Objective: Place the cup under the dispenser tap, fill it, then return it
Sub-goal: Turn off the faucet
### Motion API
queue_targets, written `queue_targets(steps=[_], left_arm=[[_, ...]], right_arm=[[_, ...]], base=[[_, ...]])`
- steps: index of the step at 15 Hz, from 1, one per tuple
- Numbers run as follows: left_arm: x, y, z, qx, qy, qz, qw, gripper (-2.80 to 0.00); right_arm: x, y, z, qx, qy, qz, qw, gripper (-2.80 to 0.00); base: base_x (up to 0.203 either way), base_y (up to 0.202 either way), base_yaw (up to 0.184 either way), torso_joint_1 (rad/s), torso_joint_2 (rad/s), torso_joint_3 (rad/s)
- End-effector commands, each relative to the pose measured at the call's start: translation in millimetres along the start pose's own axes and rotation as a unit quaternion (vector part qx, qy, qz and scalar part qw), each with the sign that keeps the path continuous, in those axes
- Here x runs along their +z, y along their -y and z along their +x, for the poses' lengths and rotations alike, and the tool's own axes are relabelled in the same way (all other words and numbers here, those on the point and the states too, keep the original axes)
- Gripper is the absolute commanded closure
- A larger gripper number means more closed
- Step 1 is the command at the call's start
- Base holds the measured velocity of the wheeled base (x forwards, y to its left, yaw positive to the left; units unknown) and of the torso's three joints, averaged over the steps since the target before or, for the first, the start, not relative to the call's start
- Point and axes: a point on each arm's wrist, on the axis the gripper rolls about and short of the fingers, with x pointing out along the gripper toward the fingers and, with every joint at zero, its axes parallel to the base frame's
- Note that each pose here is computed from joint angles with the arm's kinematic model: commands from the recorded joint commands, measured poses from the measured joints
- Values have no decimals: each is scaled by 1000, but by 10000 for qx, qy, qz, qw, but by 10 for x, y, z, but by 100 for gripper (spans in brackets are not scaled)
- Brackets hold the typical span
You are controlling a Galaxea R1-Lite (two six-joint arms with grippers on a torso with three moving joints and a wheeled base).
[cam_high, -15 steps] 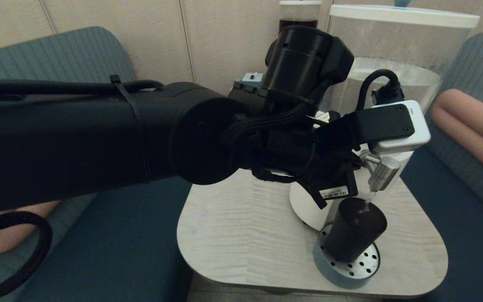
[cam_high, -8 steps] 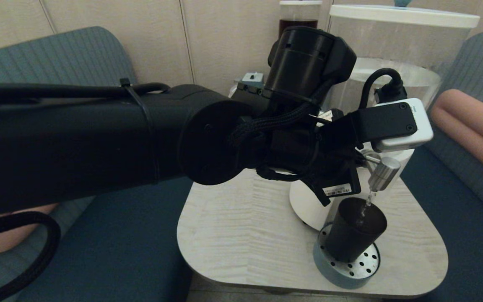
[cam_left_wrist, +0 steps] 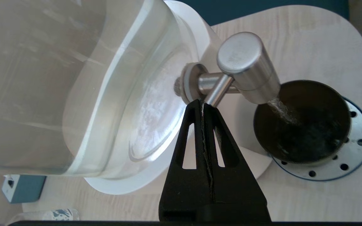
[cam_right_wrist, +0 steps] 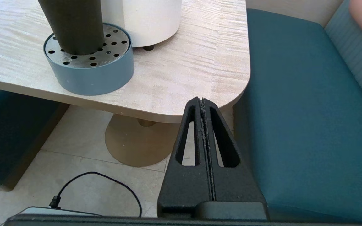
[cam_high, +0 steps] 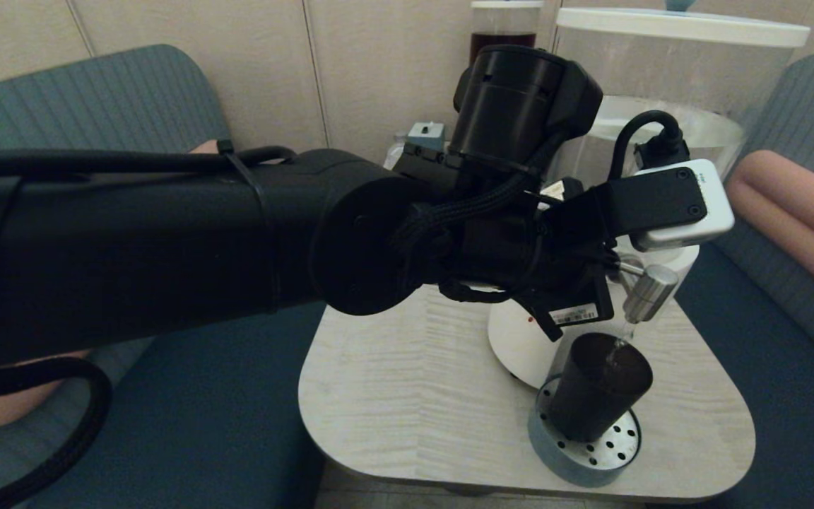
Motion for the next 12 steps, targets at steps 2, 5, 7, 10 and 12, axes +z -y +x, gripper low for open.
queue_targets(steps=[2, 5, 7, 10, 12], left_arm=[[-4, 0, 18, 29, 29, 48, 10000, 0], [-18, 10, 47, 28, 18, 165, 9999, 0], [-20, 11, 53, 40, 17, 195, 9998, 0], [-13, -9, 83, 199, 119, 251, 9994, 0], [-13, -14, 59, 254, 116, 253, 9993, 0]], right_arm=[[-1, 0, -3, 2, 17, -4, 10000, 0], [-1, 0, -3, 2, 17, -4, 10000, 0], [-1, 0, -3, 2, 17, -4, 10000, 0], [-1, 0, -3, 2, 17, -4, 10000, 0], [-1, 0, -3, 2, 17, -4, 10000, 0]], base=[[0, 0, 0, 0, 0, 0], [0, 0, 0, 0, 0, 0], [0, 0, 0, 0, 0, 0], [0, 0, 0, 0, 0, 0], [0, 0, 0, 0, 0, 0]])
